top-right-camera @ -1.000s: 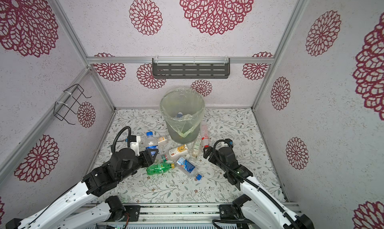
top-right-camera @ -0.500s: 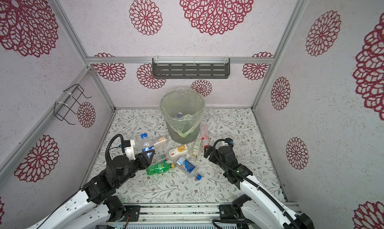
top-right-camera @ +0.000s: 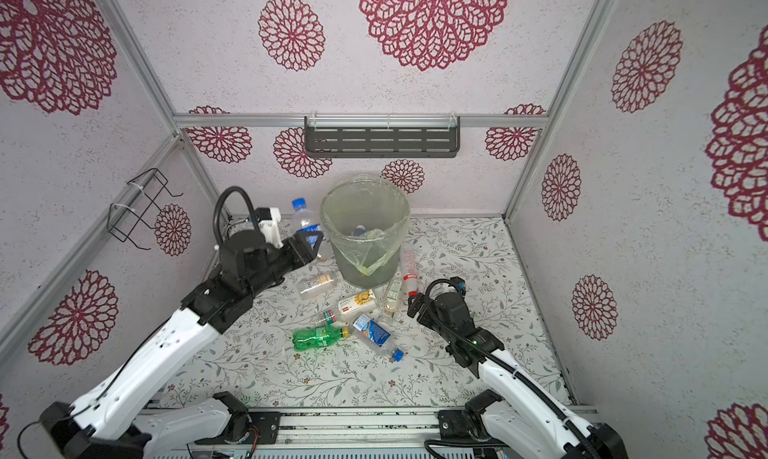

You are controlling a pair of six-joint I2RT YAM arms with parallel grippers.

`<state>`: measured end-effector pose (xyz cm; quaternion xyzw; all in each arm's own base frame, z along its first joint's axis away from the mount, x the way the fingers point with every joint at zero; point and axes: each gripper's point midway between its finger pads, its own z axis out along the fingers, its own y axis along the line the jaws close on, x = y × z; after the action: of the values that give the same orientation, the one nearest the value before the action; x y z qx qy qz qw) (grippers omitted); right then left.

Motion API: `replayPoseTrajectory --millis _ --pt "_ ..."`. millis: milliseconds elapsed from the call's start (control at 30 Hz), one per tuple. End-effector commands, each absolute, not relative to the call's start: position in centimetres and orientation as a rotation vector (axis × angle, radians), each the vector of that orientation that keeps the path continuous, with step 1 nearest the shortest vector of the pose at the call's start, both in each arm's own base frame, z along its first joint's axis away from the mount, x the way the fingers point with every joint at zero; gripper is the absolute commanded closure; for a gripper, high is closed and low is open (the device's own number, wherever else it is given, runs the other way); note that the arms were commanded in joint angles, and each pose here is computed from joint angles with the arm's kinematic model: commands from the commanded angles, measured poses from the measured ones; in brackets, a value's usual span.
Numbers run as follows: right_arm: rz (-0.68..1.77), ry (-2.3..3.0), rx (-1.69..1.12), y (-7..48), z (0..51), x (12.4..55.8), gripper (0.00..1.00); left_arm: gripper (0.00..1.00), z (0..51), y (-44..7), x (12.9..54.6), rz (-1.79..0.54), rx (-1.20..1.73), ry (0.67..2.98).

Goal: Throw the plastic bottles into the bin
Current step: 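Carry the Pepsi bottle over the bin and open the left gripper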

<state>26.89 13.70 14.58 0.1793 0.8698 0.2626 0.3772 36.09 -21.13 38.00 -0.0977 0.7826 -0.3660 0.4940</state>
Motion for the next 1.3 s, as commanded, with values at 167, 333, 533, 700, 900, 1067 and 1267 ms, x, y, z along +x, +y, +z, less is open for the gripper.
replayPoseTrajectory --millis 167,333,533,700,900,1067,1267 --pt "0.709 2.165 0.452 13.7 17.3 27.0 0.01 0.03 39.8 -25.2 44.8 -1.001 -0.199 2.046" --pt "0.663 2.158 0.432 12.8 17.8 26.4 0.01 0.03 43.0 -21.6 41.8 -0.964 -0.197 1.957" --pt "0.631 2.157 0.375 12.7 17.8 26.5 0.01 0.03 42.6 -18.2 37.6 -0.891 -0.186 1.981" --pt "0.626 2.163 0.354 13.1 17.7 26.9 0.01 0.03 40.3 -15.7 35.2 -0.809 -0.225 2.004" --pt "0.566 2.197 0.353 12.9 17.2 27.4 0.01 0.03 37.1 -13.9 33.0 -0.762 -0.275 2.037" --pt "0.608 2.179 0.312 13.7 17.4 27.5 0.01 0.03 33.6 -14.1 31.3 -0.806 -0.274 2.08" --pt "0.569 2.155 0.22 13.9 18.1 27.1 0.01 0.03 30.5 -13.3 29.8 -0.765 -0.286 2.131"
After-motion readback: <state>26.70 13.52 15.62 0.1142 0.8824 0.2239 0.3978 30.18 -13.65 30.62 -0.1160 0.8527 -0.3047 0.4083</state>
